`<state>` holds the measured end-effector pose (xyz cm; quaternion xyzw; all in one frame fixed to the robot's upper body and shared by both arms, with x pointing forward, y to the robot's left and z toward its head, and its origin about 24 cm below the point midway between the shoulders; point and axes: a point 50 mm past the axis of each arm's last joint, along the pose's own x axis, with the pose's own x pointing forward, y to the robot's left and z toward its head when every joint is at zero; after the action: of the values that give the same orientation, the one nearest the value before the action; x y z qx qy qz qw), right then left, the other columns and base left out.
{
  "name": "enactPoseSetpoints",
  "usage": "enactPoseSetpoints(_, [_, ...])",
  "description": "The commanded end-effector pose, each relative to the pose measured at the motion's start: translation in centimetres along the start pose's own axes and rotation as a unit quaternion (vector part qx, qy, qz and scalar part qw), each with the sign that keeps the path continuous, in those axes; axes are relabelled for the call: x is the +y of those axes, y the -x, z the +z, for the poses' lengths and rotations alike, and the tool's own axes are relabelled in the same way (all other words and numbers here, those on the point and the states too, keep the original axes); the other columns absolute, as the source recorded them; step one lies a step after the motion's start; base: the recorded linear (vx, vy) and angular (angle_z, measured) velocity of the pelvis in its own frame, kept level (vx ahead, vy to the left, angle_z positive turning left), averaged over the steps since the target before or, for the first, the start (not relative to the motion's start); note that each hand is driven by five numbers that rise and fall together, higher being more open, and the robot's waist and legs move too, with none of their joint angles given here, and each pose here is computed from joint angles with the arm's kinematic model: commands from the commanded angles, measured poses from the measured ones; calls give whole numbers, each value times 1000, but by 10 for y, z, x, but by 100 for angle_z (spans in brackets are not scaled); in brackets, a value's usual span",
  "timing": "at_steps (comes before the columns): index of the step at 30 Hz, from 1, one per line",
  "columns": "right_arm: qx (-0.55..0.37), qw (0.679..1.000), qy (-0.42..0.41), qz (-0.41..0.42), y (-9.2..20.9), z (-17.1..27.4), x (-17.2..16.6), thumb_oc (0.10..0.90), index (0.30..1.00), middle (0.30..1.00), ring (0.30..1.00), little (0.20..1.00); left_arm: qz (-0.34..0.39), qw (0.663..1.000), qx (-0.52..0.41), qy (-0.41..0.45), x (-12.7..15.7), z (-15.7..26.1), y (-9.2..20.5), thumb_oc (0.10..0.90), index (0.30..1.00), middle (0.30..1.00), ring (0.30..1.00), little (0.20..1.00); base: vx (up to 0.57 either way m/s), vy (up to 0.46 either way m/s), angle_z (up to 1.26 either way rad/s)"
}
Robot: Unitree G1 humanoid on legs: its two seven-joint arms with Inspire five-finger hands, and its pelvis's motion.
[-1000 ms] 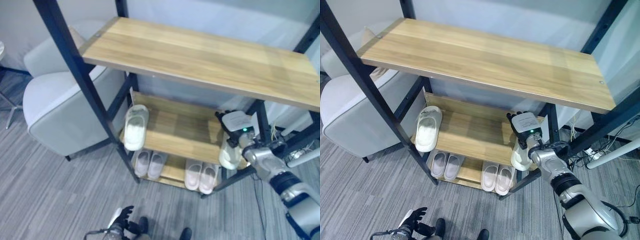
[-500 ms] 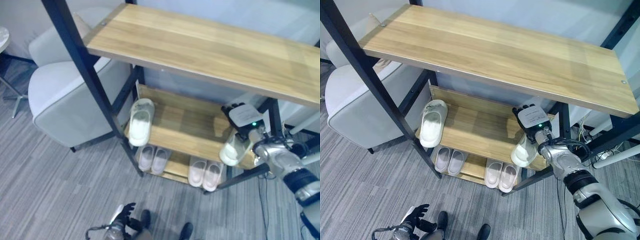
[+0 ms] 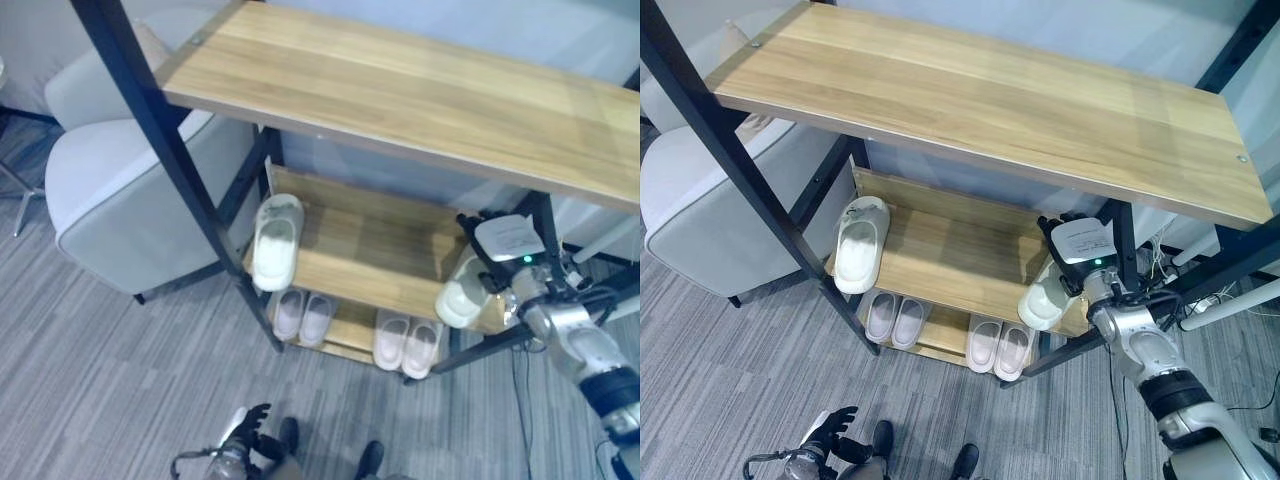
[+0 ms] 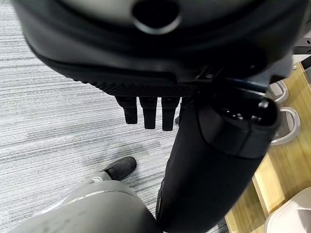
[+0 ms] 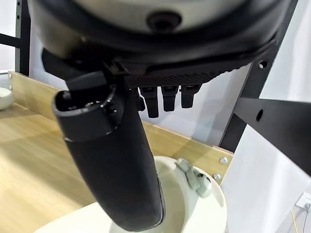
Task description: Arrange the slippers neatly on the shoe rack.
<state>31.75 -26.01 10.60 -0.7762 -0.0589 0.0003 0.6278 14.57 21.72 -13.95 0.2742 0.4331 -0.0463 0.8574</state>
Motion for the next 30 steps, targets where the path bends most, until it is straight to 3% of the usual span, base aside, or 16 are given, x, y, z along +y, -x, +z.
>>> enactPoseSetpoints(1, [69, 995, 25, -70, -1, -37, -35, 800, 900, 900, 900, 900, -40, 999, 0, -33, -20, -1, 3, 800, 900, 900, 900, 900, 0, 0, 0])
enactPoseSetpoints(17, [86, 996, -8, -39, -23, -26, -23, 800, 900, 900, 900, 900, -36, 999, 3, -38, -17, -3, 3, 800, 900, 900, 900, 900, 1, 2, -4])
enactPoseSetpoints(25, [109, 989, -88, -55, -46, -24, -36, 800, 900, 900, 900, 900, -30, 999, -3, -32, -13, 2, 0, 800, 900, 900, 900, 900, -4, 0, 0])
enactPoseSetpoints(26, [110, 987, -99, -56, -50, -24, -39, 584, 575, 575, 575, 575, -29, 999, -6, -31, -12, 4, -1, 800, 900, 900, 900, 900, -7, 3, 4])
enactPoseSetpoints(27, [114, 986, -111, -55, -52, -24, -39, 533, 500, 500, 500, 500, -27, 999, -8, -30, -11, 6, -1, 800, 900, 900, 900, 900, 0, 0, 0])
enactPoseSetpoints(28, [117, 985, -116, -55, -57, -26, -45, 400, 300, 300, 300, 300, -24, 999, -12, -28, -9, 8, -2, 800, 900, 900, 900, 900, 0, 0, 0])
enactPoseSetpoints(30, [118, 983, -129, -59, -60, -25, -48, 400, 300, 300, 300, 300, -22, 999, -13, -26, -8, 10, -3, 800, 900, 900, 900, 900, 0, 0, 0])
